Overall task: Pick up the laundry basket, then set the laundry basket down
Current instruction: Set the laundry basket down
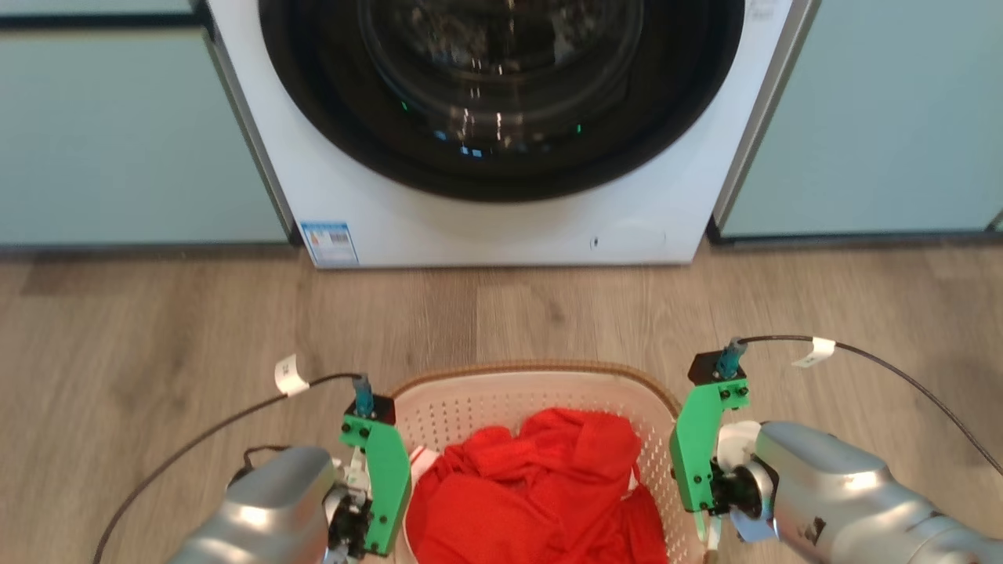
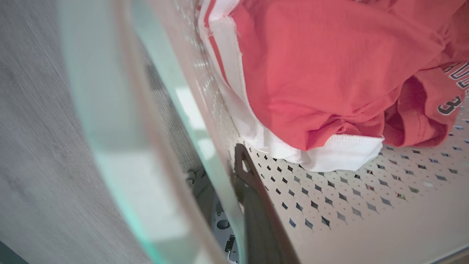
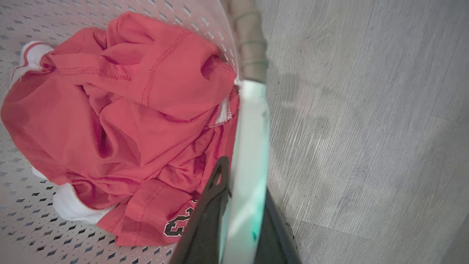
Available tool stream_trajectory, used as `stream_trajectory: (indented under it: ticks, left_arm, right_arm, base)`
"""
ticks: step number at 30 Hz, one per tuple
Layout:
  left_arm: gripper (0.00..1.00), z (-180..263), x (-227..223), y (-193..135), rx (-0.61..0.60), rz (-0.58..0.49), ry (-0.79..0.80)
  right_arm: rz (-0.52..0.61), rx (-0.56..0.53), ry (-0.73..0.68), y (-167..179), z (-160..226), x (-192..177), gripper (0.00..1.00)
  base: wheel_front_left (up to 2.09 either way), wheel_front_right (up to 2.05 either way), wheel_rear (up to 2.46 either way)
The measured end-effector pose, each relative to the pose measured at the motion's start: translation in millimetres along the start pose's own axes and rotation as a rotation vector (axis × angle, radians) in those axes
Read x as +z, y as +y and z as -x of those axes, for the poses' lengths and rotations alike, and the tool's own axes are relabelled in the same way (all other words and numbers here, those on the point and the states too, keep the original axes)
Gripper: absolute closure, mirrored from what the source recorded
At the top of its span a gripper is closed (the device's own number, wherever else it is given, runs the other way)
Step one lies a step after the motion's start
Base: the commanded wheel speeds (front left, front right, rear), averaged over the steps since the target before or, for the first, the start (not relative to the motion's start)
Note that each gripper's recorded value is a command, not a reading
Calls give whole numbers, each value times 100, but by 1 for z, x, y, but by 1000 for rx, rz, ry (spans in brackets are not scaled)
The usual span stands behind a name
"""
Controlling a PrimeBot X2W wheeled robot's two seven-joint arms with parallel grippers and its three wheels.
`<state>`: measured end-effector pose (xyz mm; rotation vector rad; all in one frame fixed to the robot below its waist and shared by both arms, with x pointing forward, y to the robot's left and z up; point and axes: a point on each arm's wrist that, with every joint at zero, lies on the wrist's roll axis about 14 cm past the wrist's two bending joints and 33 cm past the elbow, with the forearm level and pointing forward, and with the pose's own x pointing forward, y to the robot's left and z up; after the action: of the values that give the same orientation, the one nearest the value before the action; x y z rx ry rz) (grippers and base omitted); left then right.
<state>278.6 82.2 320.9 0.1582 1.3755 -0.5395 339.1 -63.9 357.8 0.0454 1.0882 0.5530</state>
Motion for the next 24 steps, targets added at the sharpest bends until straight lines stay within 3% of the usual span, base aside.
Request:
stream_trajectory:
  ticks: [12,24]
  left_arm:
    - [100,-43,51,30,-9,-19,0]
    - [100,-121,68,52,-46,-9,21]
  right_arm:
    - [-47,-2,-50,-41,-51,38,100]
    - [-124,-12,-24,-82,-123,26,100]
  base:
    - [0,0,0]
    - [0,0,0]
